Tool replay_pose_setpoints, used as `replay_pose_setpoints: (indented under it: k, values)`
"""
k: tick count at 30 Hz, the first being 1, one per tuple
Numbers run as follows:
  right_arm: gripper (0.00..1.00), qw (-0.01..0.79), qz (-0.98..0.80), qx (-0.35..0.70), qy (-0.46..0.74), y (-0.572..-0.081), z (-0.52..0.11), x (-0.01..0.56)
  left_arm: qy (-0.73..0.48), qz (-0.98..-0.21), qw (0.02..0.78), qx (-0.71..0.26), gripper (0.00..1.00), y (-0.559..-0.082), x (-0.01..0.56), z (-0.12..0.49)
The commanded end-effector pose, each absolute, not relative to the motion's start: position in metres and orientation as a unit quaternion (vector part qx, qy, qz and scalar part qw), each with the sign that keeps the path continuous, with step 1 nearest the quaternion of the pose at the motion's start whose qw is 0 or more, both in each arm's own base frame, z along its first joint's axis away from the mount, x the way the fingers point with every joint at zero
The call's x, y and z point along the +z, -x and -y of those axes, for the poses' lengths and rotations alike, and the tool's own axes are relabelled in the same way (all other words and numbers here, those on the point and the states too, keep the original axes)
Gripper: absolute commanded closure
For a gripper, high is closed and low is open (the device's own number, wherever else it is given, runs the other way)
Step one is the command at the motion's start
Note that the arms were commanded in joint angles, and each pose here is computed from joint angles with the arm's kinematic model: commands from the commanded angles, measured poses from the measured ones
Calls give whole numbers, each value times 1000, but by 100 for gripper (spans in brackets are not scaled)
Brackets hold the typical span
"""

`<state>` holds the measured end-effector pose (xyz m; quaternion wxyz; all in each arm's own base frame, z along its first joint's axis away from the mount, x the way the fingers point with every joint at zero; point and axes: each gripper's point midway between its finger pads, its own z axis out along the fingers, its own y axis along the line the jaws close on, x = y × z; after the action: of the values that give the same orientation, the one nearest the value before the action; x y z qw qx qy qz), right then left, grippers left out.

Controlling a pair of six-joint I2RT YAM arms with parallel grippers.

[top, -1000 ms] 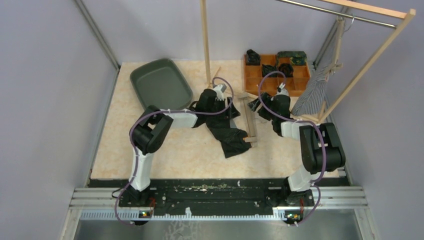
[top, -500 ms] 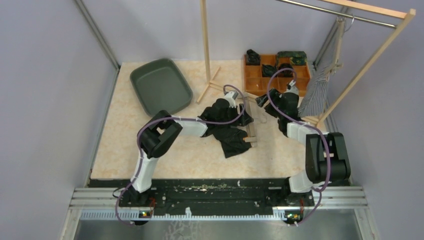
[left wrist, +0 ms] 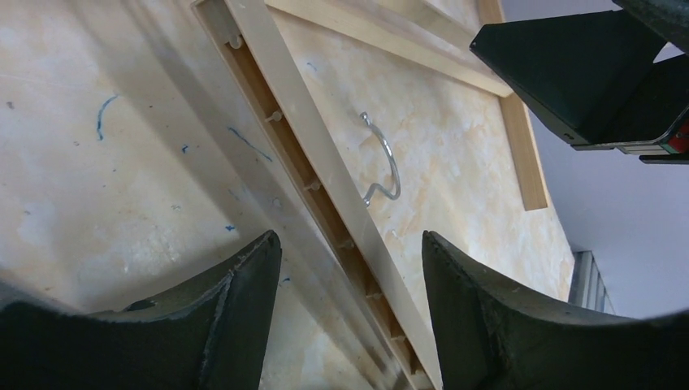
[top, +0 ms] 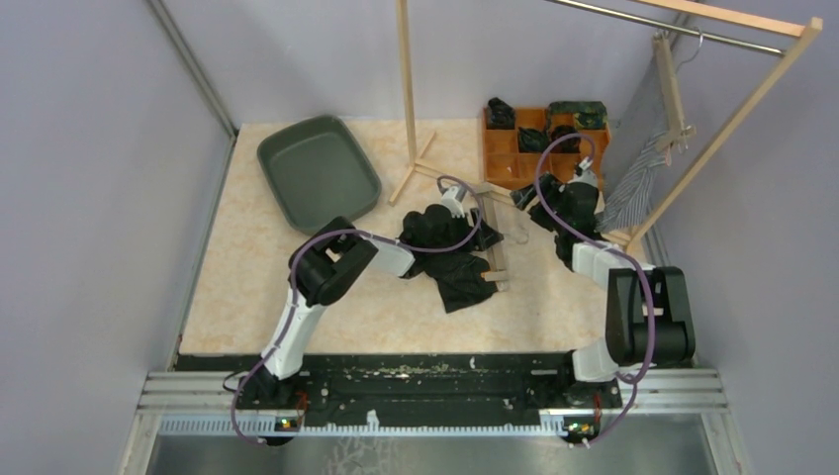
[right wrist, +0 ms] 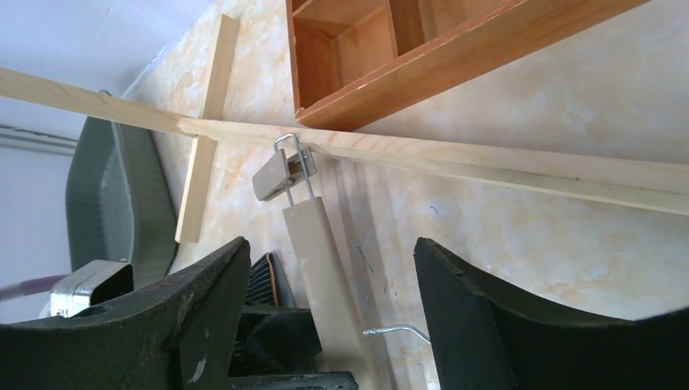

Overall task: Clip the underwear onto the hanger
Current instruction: Open the clamp at the hanger.

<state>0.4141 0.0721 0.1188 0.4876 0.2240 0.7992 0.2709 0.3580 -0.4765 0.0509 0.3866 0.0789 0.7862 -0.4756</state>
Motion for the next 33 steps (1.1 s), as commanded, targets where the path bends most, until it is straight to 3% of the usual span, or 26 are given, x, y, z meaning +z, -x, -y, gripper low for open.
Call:
replay_pose_setpoints:
  k: [1,7,10,12,16,23,33]
  values:
    - [27,515,-780,284,-214,-414,-70,140,-82,-762,382,-516,31,-349,51,487]
    - [26,513,-781,287,-213,-412,-71,139,-86,-748,379,-537,36,-345,51,496]
    - [27,513,-781,287,-212,-412,-71,139,-86,-739,383,-548,45,-346,53,497]
    - [27,511,-782,288,-211,-411,-72,137,-91,-732,386,-554,57,-344,56,498]
    - [27,508,-784,292,-206,-410,-74,135,-101,-724,391,-559,99,-340,63,493]
    - [26,513,-775,314,-195,-405,-81,137,-109,-716,385,-572,100,-326,82,473]
    - [26,547,-731,379,-150,-403,-99,171,-117,-713,317,-614,100,-295,74,464]
